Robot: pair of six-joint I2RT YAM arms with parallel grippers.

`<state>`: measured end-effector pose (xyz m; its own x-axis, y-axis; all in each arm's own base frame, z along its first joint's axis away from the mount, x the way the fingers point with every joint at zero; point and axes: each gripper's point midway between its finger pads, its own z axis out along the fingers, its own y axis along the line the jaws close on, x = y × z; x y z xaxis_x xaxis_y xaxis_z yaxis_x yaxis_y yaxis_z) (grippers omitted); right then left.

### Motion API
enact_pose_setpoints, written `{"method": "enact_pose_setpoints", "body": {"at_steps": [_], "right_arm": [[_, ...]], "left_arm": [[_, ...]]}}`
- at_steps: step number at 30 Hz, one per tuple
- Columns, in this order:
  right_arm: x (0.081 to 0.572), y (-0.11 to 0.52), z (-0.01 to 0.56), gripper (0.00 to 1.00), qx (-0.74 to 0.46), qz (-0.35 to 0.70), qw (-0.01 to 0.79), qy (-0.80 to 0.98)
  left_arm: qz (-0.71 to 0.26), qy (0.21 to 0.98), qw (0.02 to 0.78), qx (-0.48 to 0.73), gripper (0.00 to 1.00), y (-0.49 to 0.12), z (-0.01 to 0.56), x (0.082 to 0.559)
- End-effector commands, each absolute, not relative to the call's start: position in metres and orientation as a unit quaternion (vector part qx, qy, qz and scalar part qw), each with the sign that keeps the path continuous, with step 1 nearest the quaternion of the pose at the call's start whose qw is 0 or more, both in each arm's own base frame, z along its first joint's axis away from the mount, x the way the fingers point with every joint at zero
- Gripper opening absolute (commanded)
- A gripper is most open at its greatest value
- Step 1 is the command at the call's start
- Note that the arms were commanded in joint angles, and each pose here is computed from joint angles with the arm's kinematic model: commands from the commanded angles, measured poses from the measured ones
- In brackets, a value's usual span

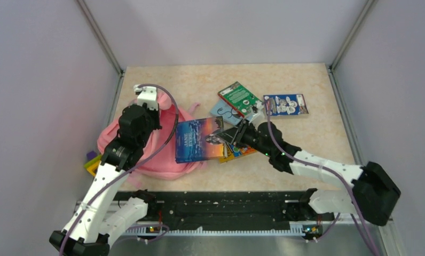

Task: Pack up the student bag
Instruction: Place the book in the student bag.

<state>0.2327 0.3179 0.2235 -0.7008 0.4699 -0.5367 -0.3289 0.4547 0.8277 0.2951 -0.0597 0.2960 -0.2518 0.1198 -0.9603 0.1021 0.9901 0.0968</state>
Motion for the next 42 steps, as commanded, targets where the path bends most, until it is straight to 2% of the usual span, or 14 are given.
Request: {"method": "enact_pose_setpoints", "body": {"at_steps": [1,12,21,24,33,39,42], "right_arm": [[0.243,0.344,0.325,0.0,0.102,0.675,0.405,0.609],[0.269,0.391,0.327,0.0,0.141,0.713,0.378,0.574],[0.281,0.437,0.343,0.0,0.124,0.754,0.351,0.541],[0.289,0.449,0.331,0.0,0.135,0.75,0.345,0.548],[0.324,0.488,0.243,0.0,0.173,0.693,0.327,0.619],[0.341,0.516,0.224,0.0,0.161,0.656,0.355,0.646],[0.345,0.533,0.197,0.0,0.155,0.628,0.36,0.672]], "left_arm": [[-0.045,0.719,0.691,0.055,0.0,-0.071,0.355,0.296],[-0.048,0.715,0.695,0.057,0.0,-0.072,0.357,0.295],[-0.047,0.717,0.693,0.056,0.0,-0.072,0.355,0.296],[-0.047,0.718,0.693,0.057,0.0,-0.072,0.354,0.297],[-0.047,0.715,0.695,0.058,0.0,-0.072,0.356,0.295],[-0.055,0.713,0.696,0.063,0.0,-0.075,0.357,0.295],[-0.055,0.714,0.695,0.063,0.0,-0.075,0.356,0.296]]}}
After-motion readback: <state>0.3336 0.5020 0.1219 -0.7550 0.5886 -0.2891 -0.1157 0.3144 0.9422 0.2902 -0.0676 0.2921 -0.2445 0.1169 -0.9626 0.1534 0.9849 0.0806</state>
